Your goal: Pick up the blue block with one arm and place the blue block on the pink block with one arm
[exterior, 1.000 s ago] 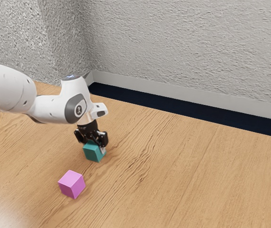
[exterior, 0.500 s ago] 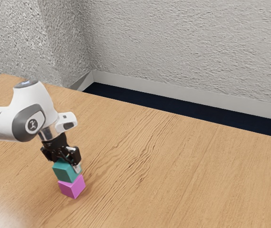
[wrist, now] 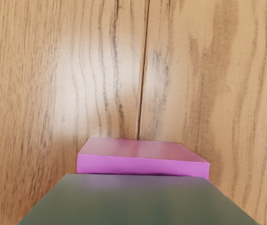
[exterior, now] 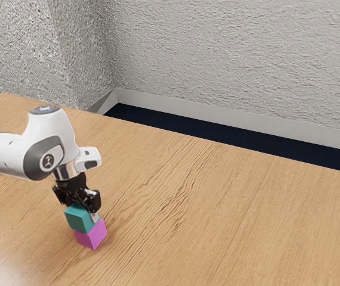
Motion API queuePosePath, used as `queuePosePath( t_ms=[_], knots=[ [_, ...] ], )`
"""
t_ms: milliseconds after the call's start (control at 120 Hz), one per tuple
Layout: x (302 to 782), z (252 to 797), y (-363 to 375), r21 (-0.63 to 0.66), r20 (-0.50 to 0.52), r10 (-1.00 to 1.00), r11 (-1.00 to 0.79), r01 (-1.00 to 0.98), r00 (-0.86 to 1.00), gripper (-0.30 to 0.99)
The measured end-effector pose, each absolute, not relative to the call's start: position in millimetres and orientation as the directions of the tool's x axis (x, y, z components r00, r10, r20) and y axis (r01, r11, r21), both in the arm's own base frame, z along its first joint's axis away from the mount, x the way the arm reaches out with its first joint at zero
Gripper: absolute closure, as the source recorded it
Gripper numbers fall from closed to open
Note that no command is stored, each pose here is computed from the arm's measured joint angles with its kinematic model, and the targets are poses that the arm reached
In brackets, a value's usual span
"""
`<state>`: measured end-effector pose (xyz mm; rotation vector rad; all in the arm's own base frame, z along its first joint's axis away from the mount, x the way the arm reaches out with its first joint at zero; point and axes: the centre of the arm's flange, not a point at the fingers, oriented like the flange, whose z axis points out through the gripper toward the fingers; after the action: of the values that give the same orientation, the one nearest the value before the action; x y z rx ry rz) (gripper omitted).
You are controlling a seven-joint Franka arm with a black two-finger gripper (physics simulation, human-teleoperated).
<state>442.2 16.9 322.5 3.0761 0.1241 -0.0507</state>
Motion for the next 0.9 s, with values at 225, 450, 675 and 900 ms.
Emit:
queuePosePath(
  t_ms=[225, 450, 675, 900],
  knots=[
    [443.8, 321.0, 12.8, 0.063, -0.035, 0.072, -0.995, 0.074, 0.997, 0.23],
    [467.7, 382.9, 13.2, 0.072, 0.086, 0.063, -0.996, 0.057, 0.994, 0.08],
    [514.6, 593.2, 33.9, 0.010, 0.294, -0.016, -1.000, -0.020, 0.956, 0.03],
    [495.6, 610.5, 29.0, -0.024, 0.170, -0.133, -0.991, -0.131, 0.976, 0.01]
  ],
)
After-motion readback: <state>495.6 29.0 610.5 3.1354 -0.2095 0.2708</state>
